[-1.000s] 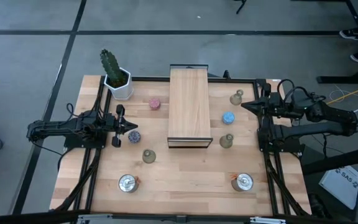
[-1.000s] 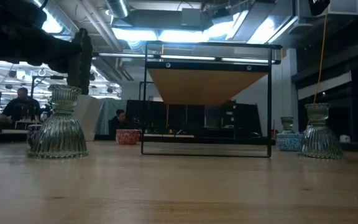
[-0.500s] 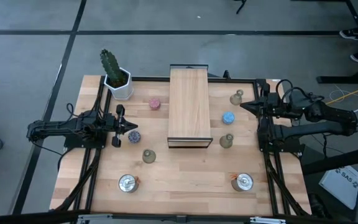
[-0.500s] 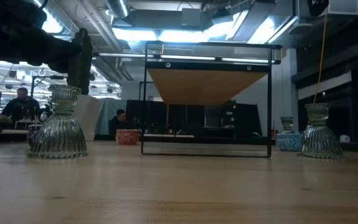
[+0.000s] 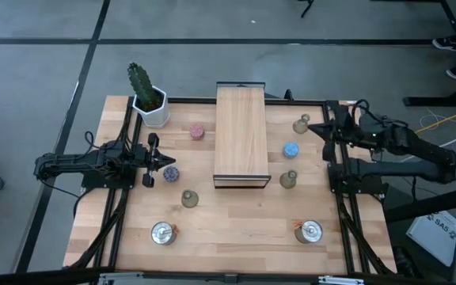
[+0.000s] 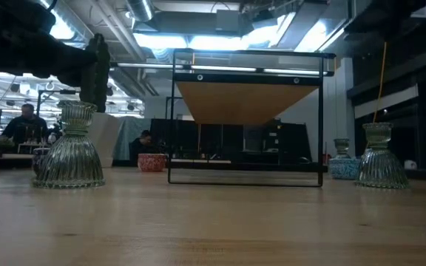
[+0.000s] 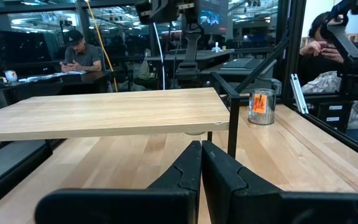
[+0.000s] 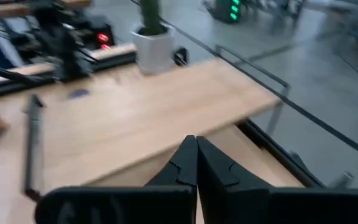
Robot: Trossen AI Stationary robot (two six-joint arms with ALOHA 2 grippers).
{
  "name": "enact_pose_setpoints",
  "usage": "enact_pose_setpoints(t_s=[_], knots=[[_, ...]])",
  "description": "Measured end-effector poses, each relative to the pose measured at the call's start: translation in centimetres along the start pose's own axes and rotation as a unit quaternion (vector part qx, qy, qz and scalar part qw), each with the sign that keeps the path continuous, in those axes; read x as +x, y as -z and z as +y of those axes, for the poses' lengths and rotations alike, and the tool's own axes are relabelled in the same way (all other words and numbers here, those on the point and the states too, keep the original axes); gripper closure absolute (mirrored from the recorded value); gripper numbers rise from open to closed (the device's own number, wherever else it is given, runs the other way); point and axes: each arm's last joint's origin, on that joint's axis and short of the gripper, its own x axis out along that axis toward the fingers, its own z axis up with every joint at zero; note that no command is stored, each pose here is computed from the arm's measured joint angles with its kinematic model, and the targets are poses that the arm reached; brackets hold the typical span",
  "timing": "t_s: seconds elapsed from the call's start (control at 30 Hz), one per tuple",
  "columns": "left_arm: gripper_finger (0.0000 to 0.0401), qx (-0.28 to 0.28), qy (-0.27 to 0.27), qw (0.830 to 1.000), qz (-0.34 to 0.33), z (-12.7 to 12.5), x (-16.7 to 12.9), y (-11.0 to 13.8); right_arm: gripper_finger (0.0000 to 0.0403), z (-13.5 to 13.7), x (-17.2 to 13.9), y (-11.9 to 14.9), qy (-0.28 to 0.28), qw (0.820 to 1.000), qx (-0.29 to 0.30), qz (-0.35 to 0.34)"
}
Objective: Pick & Place candle stick holders
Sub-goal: Put the top transparent candle holder on the shelf
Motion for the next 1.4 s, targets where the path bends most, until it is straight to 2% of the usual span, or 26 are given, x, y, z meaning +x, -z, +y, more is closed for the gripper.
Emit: enact_pose_setpoints(t_s=[0.23, 0.5, 0.83, 1.1, 1.4], knots=[[0.0395, 0.000, 0.000, 1.000, 0.000, 0.0, 0.0, 0.0, 0.0402, -1.3, 0.7, 0.7, 0.075, 0.996, 0.019, 0.051], [0.0395, 0.000, 0.000, 1.000, 0.000, 0.0, 0.0, 0.0, 0.0402, -2.6, 2.6, 1.1, 0.144, 0.982, 0.038, 0.117], [0.0395, 0.000, 0.000, 1.000, 0.000, 0.0, 0.0, 0.0, 0.0402, -3.7, 5.1, 1.6, 0.181, 0.964, 0.050, 0.189], [0.0395, 0.000, 0.000, 1.000, 0.000, 0.0, 0.0, 0.0, 0.0402, -4.4, 5.6, 1.7, 0.202, 0.956, 0.061, 0.203], [0.0395, 0.000, 0.000, 1.000, 0.000, 0.0, 0.0, 0.0, 0.0402, -5.7, 6.2, 2.3, 0.242, 0.935, 0.102, 0.239]])
